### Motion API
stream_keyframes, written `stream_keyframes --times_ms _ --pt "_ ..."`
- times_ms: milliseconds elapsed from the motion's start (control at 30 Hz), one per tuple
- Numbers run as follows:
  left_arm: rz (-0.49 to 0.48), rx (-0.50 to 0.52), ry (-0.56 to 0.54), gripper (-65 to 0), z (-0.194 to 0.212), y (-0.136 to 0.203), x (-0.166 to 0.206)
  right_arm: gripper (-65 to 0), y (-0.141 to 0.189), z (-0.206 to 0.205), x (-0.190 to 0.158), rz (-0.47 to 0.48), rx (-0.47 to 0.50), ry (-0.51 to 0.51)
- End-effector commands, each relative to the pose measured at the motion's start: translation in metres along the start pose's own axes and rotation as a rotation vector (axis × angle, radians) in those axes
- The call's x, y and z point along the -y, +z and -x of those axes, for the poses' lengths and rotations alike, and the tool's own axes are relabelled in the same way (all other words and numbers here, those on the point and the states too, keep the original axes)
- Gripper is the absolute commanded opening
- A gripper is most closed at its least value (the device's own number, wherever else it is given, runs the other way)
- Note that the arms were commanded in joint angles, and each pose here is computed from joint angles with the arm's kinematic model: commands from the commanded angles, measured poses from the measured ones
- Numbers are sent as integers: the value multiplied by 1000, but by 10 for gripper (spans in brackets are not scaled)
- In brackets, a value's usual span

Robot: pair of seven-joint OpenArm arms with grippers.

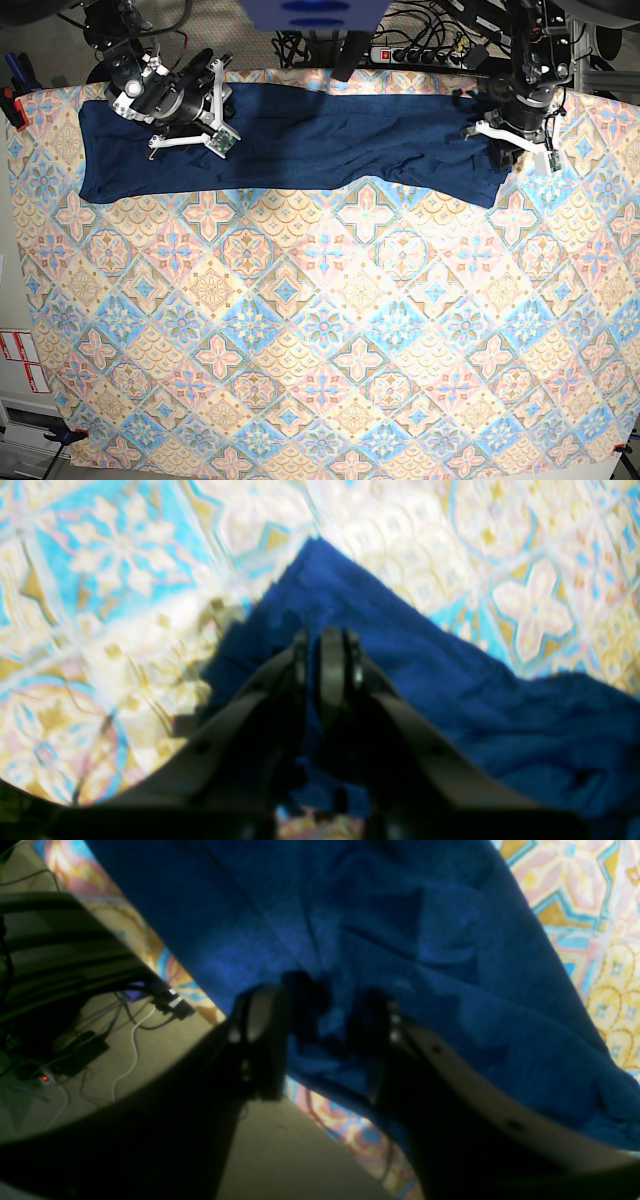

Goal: Fold the T-shirt properly
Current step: 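Move the left gripper to the shirt's nearby end and grasp it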

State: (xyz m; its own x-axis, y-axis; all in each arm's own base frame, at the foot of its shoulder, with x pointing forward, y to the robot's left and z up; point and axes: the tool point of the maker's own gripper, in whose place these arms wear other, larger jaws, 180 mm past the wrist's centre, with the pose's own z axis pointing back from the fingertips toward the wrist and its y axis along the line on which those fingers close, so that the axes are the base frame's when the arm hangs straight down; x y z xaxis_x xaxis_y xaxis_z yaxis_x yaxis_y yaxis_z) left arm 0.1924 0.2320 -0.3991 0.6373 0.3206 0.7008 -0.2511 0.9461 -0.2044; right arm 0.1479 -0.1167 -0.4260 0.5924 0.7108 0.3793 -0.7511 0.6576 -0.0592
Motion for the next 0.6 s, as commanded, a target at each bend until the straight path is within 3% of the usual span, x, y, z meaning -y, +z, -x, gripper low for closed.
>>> stream_keyframes --times_ms 0,200,267,400,567 --pt "1 29 -11 -650 -9 3 -1 -418 4 -6 4 9 26 8" --pt "-31 -40 7 -643 16 -4 -15 -418 4 -6 4 9 26 8" --pt "-34 -67 13 -580 23 -4 -16 -418 4 -6 4 9 26 8" --pt "-38 -137 17 -385 34 -3 -18 -418 4 -6 4 10 26 7" --pt "-42 -136 -10 -228 28 -4 -23 -418 4 -6 4 10 26 7"
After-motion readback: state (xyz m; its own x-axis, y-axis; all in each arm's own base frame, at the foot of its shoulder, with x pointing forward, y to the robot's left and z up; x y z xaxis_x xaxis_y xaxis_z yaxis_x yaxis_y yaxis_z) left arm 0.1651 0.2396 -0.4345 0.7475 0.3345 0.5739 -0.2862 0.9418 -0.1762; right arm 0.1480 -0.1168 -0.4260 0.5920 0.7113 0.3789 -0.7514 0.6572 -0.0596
